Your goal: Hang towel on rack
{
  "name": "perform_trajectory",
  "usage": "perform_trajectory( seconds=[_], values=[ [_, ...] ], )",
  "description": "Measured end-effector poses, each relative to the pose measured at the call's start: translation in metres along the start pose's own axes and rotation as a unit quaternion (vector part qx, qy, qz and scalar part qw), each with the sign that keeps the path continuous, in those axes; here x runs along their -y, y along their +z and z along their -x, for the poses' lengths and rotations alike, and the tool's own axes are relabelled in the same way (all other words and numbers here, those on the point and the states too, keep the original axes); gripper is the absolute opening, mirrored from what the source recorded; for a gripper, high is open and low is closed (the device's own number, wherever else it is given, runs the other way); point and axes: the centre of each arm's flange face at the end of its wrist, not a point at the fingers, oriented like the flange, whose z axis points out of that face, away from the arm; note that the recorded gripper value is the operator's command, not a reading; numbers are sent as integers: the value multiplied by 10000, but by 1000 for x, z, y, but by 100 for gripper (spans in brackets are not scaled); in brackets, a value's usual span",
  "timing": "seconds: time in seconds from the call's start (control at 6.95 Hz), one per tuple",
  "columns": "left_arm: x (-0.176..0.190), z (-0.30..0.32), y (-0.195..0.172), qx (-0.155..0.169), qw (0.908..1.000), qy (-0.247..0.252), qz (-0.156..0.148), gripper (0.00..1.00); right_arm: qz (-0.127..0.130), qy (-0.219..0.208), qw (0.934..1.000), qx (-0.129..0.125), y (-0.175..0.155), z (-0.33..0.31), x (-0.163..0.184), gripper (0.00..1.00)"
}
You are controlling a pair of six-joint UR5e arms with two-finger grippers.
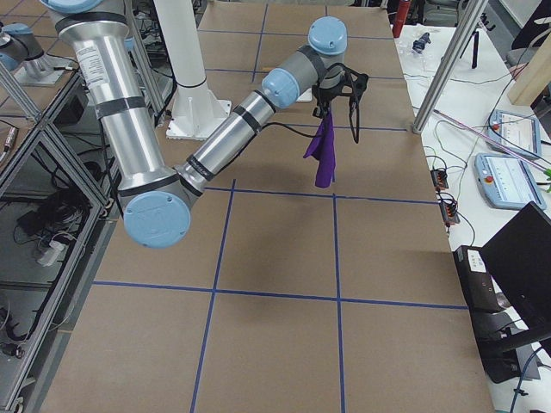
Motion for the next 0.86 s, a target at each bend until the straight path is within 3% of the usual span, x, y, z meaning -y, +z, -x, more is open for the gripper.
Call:
perform_trajectory(
  seconds=[0.14, 0.43, 0.86],
  values=[
    [-22, -25, 19, -379, 9980, -491, 116, 100, 60, 93, 9999, -25, 22, 35, -18, 0],
    [-67, -67, 53, -1145, 9834, -1368, 327, 100, 174, 312, 9994, 49, 49, 93, -56, 0],
    [-122, -138, 106, -1668, 9565, -2310, 628, 100, 165, 496, 9983, 256, 82, 147, -108, 0]
  ],
)
